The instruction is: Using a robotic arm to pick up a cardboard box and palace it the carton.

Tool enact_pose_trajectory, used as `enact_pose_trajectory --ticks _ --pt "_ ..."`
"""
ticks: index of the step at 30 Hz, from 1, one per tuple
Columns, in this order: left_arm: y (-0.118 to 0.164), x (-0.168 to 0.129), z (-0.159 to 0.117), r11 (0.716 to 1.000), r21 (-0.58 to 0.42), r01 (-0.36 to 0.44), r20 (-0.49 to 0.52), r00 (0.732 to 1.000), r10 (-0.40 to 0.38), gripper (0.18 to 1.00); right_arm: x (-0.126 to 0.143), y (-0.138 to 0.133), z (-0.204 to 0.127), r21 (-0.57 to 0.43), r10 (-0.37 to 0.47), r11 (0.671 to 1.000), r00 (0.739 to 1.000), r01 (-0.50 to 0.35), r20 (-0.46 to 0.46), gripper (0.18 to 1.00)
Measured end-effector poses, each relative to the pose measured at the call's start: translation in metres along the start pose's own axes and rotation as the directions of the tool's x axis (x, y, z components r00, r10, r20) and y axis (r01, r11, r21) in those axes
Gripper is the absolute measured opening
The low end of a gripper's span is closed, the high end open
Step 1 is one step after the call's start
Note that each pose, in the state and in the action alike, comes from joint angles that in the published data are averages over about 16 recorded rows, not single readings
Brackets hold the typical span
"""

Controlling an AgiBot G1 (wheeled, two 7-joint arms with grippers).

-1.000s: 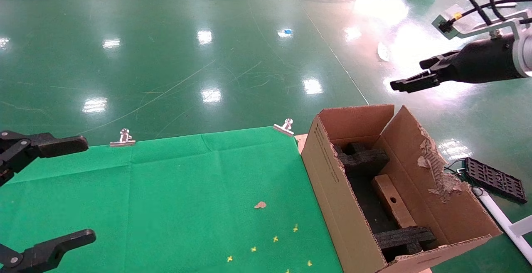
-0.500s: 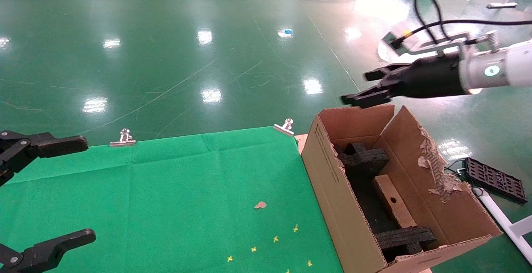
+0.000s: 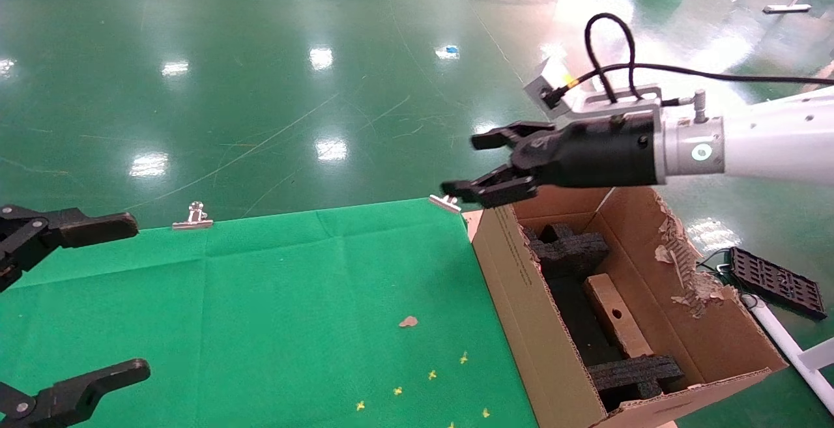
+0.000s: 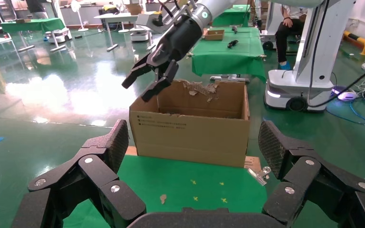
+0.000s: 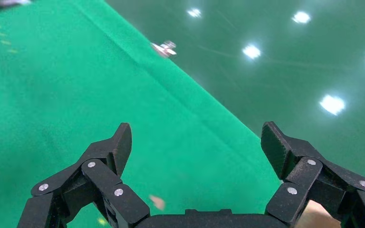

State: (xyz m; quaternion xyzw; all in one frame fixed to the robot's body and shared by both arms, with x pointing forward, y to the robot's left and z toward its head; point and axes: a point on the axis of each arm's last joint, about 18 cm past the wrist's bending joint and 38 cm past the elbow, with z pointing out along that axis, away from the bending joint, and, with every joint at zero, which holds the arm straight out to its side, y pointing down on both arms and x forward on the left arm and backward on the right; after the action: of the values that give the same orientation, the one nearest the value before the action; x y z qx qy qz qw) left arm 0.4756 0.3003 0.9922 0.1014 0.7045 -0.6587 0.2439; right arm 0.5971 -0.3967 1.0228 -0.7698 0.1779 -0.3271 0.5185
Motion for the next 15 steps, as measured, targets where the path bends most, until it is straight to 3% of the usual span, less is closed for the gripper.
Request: enact_pose_trajectory --ticks 15 --pt "0.000 0.000 0.000 1.000 0.000 0.000 0.000 1.000 0.000 1.001 -0.072 -0.011 0.015 0.219 -0.113 0.974 0.969 0.064 0.220 1.000"
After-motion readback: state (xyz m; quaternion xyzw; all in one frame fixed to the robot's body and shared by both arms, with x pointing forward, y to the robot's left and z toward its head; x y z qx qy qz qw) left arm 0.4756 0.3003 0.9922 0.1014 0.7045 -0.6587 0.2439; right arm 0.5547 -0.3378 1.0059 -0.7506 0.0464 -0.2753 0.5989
